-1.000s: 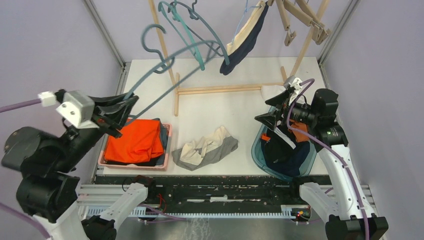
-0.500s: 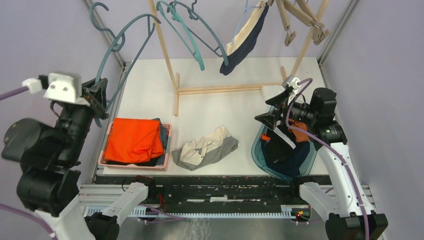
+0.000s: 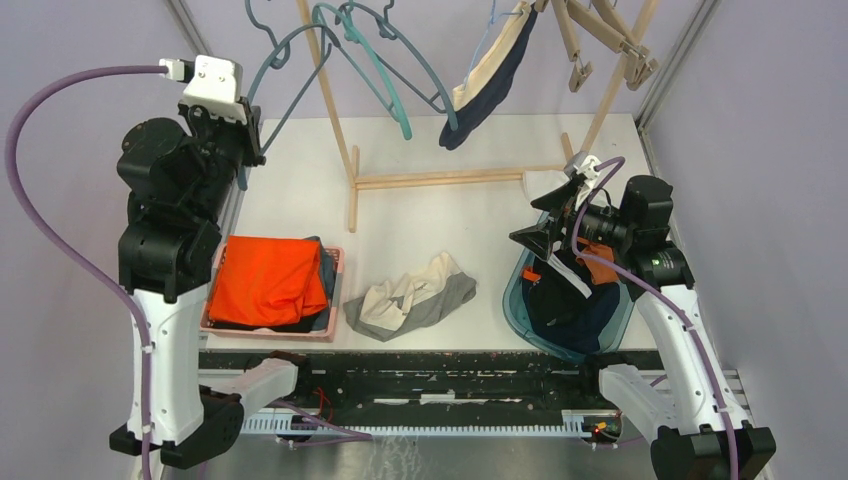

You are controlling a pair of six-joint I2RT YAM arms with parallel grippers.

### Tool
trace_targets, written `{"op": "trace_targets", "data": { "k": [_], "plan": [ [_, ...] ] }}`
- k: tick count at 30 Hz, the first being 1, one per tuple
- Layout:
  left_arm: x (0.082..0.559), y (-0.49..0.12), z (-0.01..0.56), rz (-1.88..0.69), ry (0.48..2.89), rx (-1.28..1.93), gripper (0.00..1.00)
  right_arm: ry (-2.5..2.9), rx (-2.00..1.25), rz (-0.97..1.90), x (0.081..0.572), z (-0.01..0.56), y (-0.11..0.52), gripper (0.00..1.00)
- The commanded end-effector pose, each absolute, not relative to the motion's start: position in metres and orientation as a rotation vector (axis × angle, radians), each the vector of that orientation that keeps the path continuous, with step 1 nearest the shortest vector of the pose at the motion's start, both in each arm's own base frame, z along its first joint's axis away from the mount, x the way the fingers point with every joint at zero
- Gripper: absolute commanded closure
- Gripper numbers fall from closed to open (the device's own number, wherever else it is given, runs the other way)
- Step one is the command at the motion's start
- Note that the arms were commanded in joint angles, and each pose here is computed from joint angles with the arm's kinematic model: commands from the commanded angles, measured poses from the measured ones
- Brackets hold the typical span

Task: Remove the underwear clipped to the hanger
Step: Place the hanger at the clothesline.

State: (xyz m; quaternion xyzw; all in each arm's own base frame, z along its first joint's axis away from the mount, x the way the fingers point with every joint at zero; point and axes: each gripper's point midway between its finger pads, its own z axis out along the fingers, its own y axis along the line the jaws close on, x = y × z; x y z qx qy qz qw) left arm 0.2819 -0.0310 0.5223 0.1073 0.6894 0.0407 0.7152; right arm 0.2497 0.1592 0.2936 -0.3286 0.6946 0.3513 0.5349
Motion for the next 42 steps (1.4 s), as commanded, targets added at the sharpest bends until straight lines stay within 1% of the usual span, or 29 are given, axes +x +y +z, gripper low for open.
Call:
{"op": "trace_targets", "data": {
  "k": [1,7,13,18,26,32,37,42],
  "plan": [
    [0.287,-0.020,0.564,0.170,1.377,0.199,0.97,1.600,-0.804,0.800,0.252,0.311,0.159,0.01],
    [0.311,-0.021,0.562,0.220,1.401,0.218,0.97,1.601,-0.805,0.801,0.252,0.311,0.159,0.00],
    [0.318,-0.018,0.568,0.284,1.374,0.205,0.97,1.602,-0.805,0.796,0.253,0.311,0.158,0.00],
    [0.323,-0.042,0.560,0.276,1.386,0.267,0.97,1.610,-0.804,0.799,0.254,0.309,0.159,0.00],
    [0.333,-0.082,0.545,0.371,1.411,0.323,0.97,1.609,-0.808,0.792,0.253,0.309,0.158,0.00],
    [0.334,-0.072,0.541,0.439,1.440,0.280,0.97,1.610,-0.810,0.801,0.253,0.308,0.159,0.00],
    [0.327,-0.067,0.543,0.436,1.433,0.269,0.97,1.615,-0.810,0.805,0.254,0.307,0.159,0.00],
    [0.330,-0.074,0.546,0.413,1.415,0.297,0.97,1.619,-0.809,0.809,0.255,0.305,0.159,0.00]
  ]
}}
